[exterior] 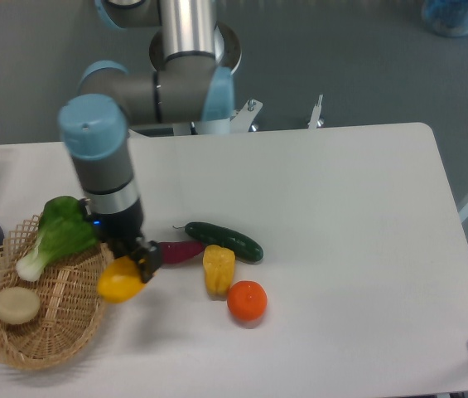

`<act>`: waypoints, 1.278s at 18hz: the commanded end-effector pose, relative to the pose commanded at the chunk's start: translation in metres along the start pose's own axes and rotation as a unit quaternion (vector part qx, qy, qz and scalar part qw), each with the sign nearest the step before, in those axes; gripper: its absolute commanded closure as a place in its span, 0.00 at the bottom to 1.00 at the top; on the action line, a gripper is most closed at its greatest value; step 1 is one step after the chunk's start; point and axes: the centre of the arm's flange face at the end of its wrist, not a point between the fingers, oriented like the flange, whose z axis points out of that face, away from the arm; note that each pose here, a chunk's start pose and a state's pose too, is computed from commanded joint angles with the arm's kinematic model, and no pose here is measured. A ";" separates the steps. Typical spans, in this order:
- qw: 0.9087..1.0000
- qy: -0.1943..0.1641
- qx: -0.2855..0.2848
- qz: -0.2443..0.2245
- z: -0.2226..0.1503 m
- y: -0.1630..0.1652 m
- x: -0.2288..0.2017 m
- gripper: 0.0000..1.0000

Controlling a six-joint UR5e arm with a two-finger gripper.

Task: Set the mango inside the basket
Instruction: 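Lower the mango into the basket beside the onion and open the gripper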

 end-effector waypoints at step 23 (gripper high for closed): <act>0.996 0.038 0.015 -0.075 0.044 -0.050 0.021 0.00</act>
